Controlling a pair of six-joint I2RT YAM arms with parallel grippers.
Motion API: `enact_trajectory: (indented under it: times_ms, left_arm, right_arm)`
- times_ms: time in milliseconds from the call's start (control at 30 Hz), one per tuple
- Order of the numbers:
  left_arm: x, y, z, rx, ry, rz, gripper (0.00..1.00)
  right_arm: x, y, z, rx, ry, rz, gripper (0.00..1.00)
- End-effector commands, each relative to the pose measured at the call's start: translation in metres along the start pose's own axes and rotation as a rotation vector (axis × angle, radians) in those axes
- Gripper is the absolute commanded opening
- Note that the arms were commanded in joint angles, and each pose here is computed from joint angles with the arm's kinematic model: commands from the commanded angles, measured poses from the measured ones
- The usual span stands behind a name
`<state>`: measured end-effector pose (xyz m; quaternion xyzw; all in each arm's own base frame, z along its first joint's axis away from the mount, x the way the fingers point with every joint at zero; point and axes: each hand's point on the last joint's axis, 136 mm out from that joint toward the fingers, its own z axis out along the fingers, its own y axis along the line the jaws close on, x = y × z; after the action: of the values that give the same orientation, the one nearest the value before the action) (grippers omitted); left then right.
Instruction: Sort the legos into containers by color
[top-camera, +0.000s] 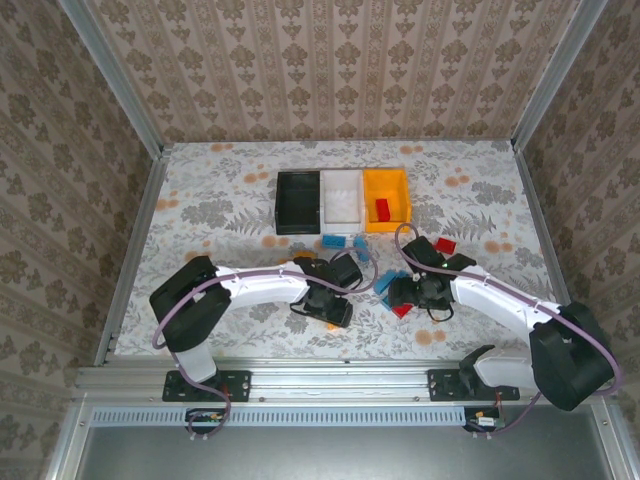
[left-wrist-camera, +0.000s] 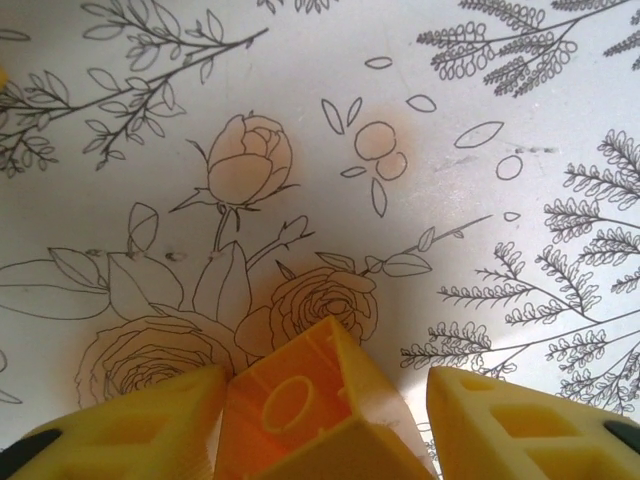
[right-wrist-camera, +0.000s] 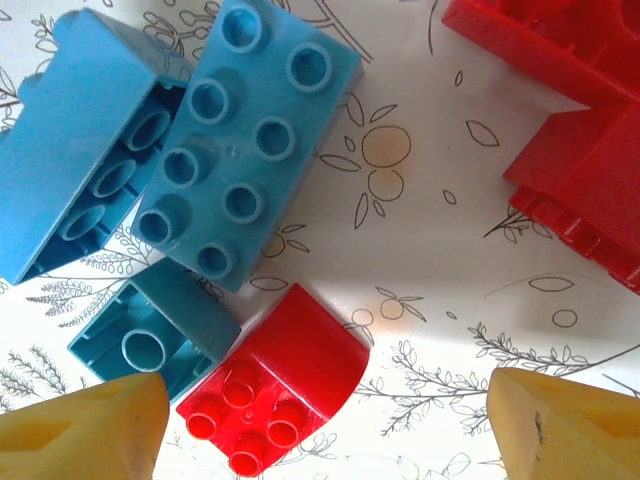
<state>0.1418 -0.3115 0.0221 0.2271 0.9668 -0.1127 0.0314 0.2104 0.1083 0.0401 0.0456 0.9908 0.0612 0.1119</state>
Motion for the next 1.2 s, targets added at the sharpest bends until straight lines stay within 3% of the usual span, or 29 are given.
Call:
enact_trajectory:
  times_ms: [0,333,467,800,1167]
  left_arm:
    - [-0.001,0.001,-0.009,0.016,-0.003,-0.009,0.47]
    - [-0.032,0.038,-0.074,0.038,-0.128,-0.055,0.44]
    - [-0.031,0.043,-0.091,0.021,-0.138,-0.017,0.59]
    - [0.024,0.012,-0.048,-0.010,0.000,0.113,0.68]
    - [0.040,0.004,-0.015,-0.060,0.050,0.156,0.69]
  right_arm:
    - [0.004,-0.001,0.004,-0.005,0.016,-0.011,0.84]
    - [0.001,0.001,0.002,-0.010,0.011,-0.005,0.84]
    - [0.003,0.001,0.001,-0.015,0.013,-0.002,0.84]
    - [0.003,0.004,0.002,-0.037,0.011,0.014,0.85]
    - [0.006,0.003,-0.003,-0.042,0.004,0.023,0.84]
